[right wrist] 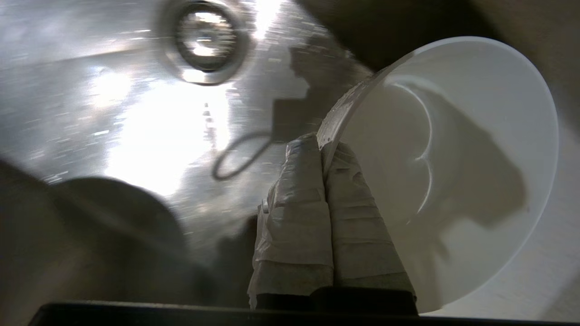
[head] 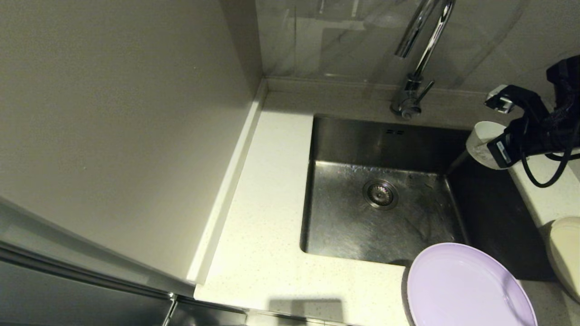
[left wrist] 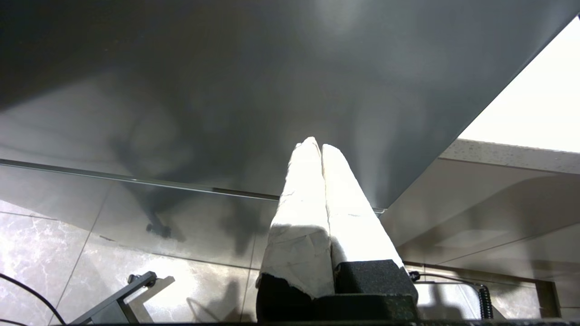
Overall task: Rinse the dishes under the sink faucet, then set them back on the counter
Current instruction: Put a bowl into the sink
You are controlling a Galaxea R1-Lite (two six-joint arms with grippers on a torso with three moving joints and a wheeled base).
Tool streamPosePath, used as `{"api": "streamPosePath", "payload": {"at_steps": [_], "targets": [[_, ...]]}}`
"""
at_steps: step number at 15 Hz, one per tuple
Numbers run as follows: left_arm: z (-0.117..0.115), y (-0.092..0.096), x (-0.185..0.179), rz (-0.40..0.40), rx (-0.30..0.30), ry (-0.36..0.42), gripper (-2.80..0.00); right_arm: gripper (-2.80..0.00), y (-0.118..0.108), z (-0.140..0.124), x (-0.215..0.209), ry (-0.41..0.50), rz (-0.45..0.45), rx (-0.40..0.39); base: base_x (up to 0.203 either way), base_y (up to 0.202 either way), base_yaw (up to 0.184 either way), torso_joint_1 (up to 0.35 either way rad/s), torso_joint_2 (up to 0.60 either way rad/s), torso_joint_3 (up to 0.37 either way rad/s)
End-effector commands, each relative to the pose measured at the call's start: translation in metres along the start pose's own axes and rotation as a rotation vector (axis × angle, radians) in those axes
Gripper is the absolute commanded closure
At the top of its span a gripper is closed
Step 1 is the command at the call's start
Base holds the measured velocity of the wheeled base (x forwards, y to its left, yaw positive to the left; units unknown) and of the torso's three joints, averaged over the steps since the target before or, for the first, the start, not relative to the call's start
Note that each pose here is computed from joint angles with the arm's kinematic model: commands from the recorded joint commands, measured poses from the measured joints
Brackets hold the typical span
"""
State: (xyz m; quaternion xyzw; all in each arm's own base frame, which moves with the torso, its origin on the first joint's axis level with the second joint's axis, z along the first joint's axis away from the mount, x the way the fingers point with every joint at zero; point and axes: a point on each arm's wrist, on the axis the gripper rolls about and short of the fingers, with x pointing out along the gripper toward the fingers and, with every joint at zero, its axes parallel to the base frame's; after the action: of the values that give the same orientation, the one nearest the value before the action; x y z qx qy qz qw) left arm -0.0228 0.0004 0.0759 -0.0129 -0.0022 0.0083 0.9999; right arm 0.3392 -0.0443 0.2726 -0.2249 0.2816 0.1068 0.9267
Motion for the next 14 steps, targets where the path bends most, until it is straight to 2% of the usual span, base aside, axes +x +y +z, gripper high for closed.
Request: {"api": "streamPosePath", "payload": {"at_steps": [1,3,8,11,14], "targets": [[0.0,0.0,0.0,0.0,0.0,-0.003,0.0,0.0,0.029,0.003,-0.017,-0.015,0.059,-0.045,0.0,0.0,0.0,0.0,0.0,0.0],[0.0,0.0,0.0,0.0,0.0,-0.003,0.0,0.0,0.044,-0.007,-0.01,0.029,0.115,-0.069,0.0,0.0,0.0,0.0,0.0,0.0],[0.0,0.0,0.0,0.0,0.0,-0.003,0.0,0.0,0.051,-0.027,0.052,0.161,0.178,-0.097,0.0,0.0,0.0,0.0,0.0,0.0],[0.0,0.0,0.0,0.0,0.0,-0.004,0.0,0.0,0.05,-0.036,0.099,0.169,0.177,-0.097,0.0,0.0,0.0,0.0,0.0,0.0],[0.0,0.0,0.0,0.0,0.0,-0.003,0.0,0.0,0.047,-0.041,0.145,0.13,0.144,-0.1,0.0,0.0,0.0,0.0,0.0,0.0]]}}
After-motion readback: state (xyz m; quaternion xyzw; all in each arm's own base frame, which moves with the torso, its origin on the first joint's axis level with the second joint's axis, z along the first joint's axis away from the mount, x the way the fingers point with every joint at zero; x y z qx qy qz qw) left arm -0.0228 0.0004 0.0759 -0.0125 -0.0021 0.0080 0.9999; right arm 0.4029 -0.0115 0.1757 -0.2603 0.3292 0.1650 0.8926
